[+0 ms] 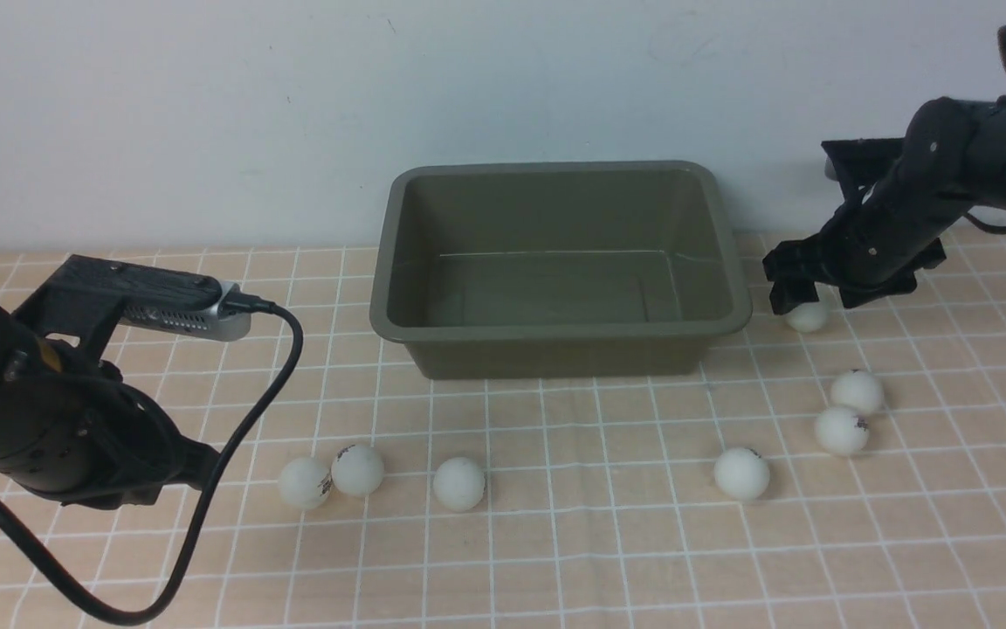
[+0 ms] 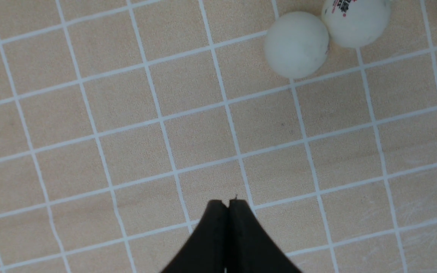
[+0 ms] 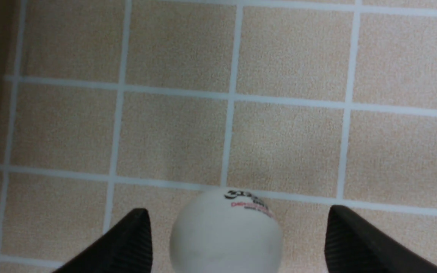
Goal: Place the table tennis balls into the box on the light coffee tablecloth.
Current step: 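Reach for and grasp a ping pong ball on the table, then release the ping pong ball into the bin and lift the gripper away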
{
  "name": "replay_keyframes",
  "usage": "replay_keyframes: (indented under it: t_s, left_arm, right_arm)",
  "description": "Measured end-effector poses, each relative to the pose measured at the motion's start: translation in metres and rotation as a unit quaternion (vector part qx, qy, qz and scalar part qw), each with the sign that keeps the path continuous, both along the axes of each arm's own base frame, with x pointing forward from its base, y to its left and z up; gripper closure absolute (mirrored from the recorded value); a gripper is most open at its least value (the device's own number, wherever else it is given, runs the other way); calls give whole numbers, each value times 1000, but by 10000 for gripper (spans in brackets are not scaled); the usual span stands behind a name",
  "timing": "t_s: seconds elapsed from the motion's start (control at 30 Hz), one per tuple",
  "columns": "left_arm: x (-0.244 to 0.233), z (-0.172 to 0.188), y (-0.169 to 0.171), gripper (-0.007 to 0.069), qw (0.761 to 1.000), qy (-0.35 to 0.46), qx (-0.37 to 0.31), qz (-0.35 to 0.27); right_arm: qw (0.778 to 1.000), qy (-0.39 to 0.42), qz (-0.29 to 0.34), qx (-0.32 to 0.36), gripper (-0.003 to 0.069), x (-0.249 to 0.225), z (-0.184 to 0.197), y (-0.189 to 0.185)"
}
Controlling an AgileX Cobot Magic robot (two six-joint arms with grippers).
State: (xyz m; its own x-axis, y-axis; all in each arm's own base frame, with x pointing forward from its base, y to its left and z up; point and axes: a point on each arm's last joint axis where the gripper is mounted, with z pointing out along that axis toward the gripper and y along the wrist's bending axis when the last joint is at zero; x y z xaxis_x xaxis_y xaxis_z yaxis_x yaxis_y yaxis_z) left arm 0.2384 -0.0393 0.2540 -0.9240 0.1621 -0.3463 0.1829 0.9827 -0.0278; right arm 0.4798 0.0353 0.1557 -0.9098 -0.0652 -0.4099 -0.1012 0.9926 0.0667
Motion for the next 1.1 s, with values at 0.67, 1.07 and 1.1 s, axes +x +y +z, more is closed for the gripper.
replay_keyframes:
  t_s: [0.67, 1.07, 1.1]
  left_arm:
    - [-2, -1, 0, 694, 1000, 11, 1, -1]
    - [-2, -1, 0, 694, 1000, 11, 2, -1]
    - [-2, -1, 0, 694, 1000, 11, 2, -1]
  right_arm:
    - [1000, 8, 17, -7, 298, 14, 51, 1]
    - [981, -45, 97, 163, 298, 12, 134, 76]
    - [980, -44, 100, 164, 298, 11, 133, 78]
